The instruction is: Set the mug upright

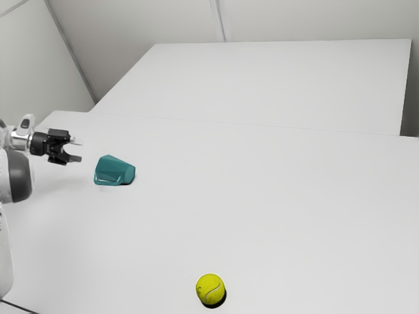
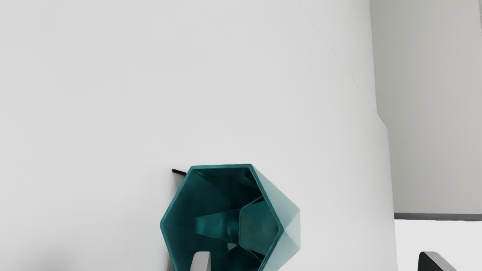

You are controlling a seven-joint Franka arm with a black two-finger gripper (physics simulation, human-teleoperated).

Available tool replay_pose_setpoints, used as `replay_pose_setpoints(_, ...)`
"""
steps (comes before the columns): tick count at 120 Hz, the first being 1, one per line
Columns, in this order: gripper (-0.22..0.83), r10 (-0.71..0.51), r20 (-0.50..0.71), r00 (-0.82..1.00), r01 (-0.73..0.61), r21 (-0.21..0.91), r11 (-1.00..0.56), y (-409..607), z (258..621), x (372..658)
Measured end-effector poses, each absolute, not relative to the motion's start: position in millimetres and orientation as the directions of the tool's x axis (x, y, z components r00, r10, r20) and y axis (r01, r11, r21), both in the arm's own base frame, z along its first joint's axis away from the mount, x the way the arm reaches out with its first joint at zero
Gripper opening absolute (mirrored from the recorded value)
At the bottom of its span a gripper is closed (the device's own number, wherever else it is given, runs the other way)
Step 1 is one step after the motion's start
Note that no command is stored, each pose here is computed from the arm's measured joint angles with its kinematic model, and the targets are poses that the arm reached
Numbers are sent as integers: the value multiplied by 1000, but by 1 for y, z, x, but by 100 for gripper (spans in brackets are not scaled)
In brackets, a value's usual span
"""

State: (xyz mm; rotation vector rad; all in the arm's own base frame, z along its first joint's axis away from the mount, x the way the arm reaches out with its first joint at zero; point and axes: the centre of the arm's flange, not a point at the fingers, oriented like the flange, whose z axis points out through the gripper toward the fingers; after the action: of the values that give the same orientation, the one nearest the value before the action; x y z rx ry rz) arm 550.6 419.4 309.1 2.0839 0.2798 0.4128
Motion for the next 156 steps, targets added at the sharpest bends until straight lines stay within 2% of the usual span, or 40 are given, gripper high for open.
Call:
replay_pose_setpoints(56,61,317,-18,948,159,892,-423,370,281,570)
replay_pose_setpoints(100,60,274,-75,959,183,900,-396,339,275,584)
replay_pose_setpoints(105,54,273,-80,959,187,900,-393,337,273,584)
replay_pose_setpoints(119,23,275,-93,957,199,900,-388,337,271,583)
replay_pose_setpoints(128,9,276,-99,956,204,900,-386,336,271,583)
replay_pose_setpoints(141,-3,278,-106,955,211,899,-382,336,271,582)
replay_pose_setpoints(156,-10,282,-120,952,225,899,-376,335,267,580)
